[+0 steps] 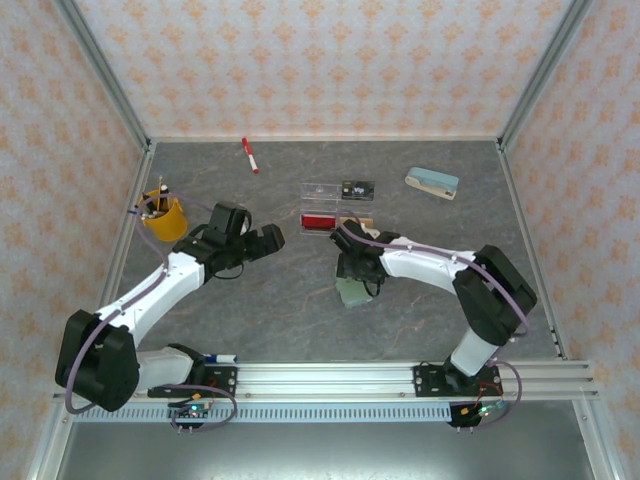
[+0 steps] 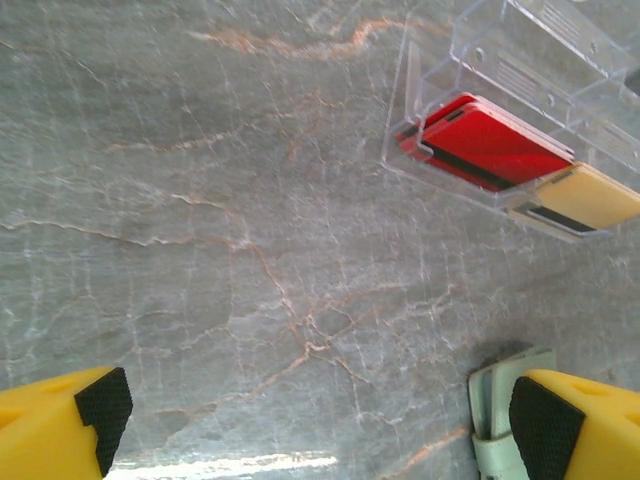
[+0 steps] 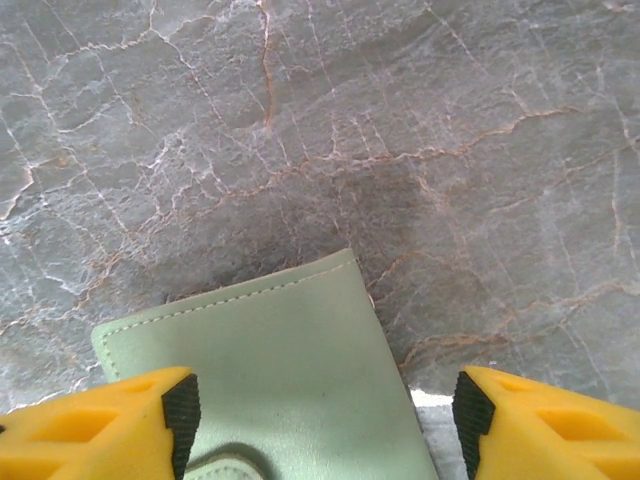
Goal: Take the credit cards out of the card holder
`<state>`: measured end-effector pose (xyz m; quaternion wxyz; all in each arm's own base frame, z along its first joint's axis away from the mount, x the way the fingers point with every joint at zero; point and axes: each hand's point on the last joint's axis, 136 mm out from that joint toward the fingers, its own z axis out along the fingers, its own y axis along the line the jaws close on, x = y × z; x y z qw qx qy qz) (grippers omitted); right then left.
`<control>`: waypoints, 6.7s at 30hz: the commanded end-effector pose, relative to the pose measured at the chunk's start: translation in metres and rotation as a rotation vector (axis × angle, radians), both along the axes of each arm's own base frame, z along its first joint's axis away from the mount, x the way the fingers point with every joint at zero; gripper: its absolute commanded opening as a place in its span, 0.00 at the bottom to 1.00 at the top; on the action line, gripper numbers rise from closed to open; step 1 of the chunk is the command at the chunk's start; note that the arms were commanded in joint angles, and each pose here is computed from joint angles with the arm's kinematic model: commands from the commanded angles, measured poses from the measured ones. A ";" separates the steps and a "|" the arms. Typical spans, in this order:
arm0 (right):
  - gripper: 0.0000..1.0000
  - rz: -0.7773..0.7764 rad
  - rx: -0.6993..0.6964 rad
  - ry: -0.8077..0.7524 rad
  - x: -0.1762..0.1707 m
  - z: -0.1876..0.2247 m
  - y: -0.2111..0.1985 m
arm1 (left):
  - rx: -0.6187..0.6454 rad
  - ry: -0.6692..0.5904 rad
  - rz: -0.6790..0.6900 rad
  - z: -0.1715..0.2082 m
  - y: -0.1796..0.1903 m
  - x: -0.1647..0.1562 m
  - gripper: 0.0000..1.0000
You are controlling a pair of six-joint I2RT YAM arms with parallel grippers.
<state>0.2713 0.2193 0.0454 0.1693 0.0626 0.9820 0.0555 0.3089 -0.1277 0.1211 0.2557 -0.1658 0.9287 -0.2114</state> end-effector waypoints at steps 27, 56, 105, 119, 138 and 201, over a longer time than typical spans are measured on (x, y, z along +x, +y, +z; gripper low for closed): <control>0.65 0.227 0.218 0.160 -0.023 -0.002 0.091 | 0.061 0.058 0.060 -0.008 0.000 0.019 1.00; 0.42 -0.101 0.195 0.164 -0.060 -0.009 -0.027 | -0.024 0.183 -0.464 -0.052 -0.144 0.007 0.72; 0.42 -0.042 0.362 0.066 -0.003 0.018 0.033 | -0.185 0.371 -0.478 -0.084 -0.120 -0.038 0.55; 0.31 0.037 0.457 0.189 -0.008 -0.003 0.069 | -0.168 0.368 -0.396 -0.090 -0.113 -0.033 0.46; 0.29 -0.003 0.401 0.167 -0.008 -0.017 0.053 | -0.440 0.302 -0.443 -0.046 -0.142 -0.024 0.31; 0.00 -0.019 0.088 0.208 -0.021 -0.024 0.031 | -0.314 0.328 -0.336 -0.069 -0.107 -0.018 0.00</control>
